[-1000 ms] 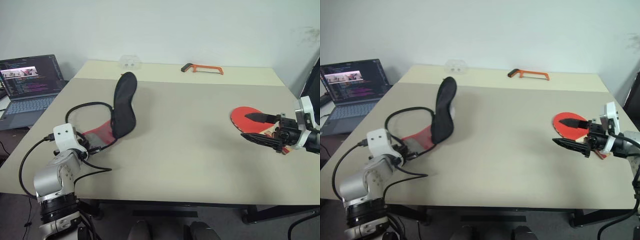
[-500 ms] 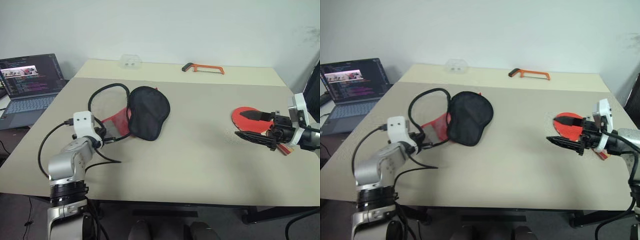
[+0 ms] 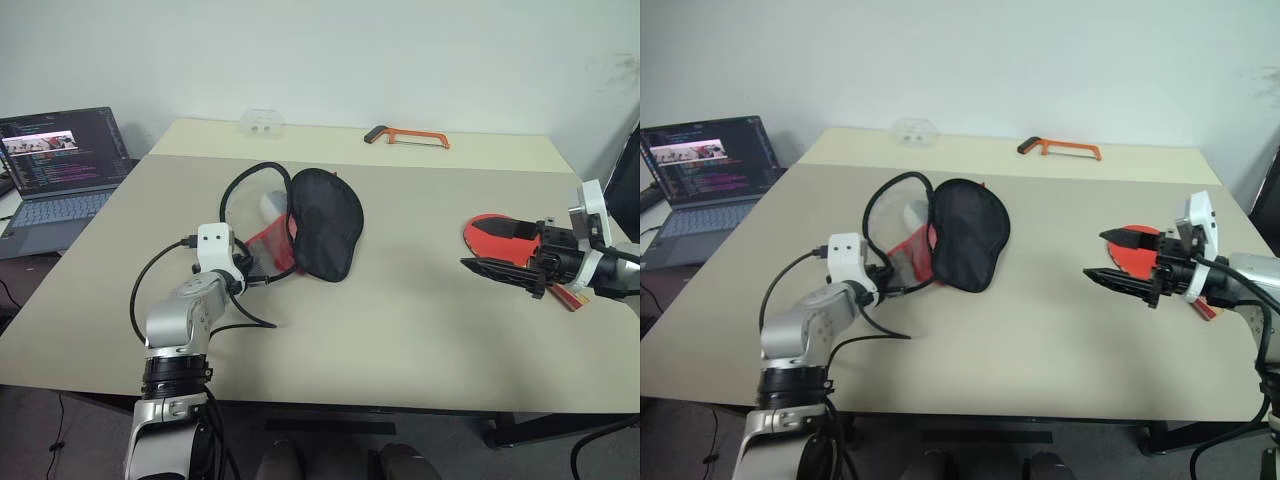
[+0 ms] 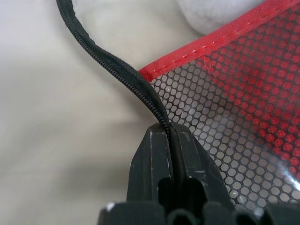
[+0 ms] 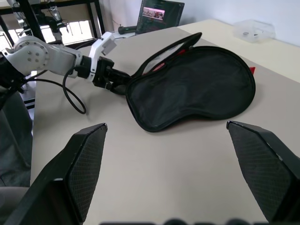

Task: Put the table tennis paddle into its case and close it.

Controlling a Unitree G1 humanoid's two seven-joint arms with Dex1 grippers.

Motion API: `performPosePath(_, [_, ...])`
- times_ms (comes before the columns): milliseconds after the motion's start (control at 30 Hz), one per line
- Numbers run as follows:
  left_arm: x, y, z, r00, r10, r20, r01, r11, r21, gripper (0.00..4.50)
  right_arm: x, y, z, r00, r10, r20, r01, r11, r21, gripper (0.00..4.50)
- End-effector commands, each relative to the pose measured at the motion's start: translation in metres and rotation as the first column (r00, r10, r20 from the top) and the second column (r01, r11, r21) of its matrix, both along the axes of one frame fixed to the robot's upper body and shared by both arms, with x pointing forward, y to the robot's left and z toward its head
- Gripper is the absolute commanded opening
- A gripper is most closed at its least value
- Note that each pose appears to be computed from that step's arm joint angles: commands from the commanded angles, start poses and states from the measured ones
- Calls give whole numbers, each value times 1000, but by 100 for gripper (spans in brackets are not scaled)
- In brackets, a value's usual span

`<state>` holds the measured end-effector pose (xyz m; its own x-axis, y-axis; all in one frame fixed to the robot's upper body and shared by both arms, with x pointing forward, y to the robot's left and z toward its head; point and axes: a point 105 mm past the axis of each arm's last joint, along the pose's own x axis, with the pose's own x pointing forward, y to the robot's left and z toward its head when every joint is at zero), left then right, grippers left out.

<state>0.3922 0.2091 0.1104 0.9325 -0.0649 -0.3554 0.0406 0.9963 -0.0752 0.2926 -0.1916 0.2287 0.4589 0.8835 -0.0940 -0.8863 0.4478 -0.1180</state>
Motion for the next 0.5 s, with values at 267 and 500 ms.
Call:
performPosePath(267, [21,19,54,979,66,194,-102,977,185,2,-5,-18,6,999,-21,48,21,1000,11,450])
performPosePath(500, [33,-13,51,983,-16,181,-34,963,267,2,-2,-22,2,998,-25,52,24,1000,13,450])
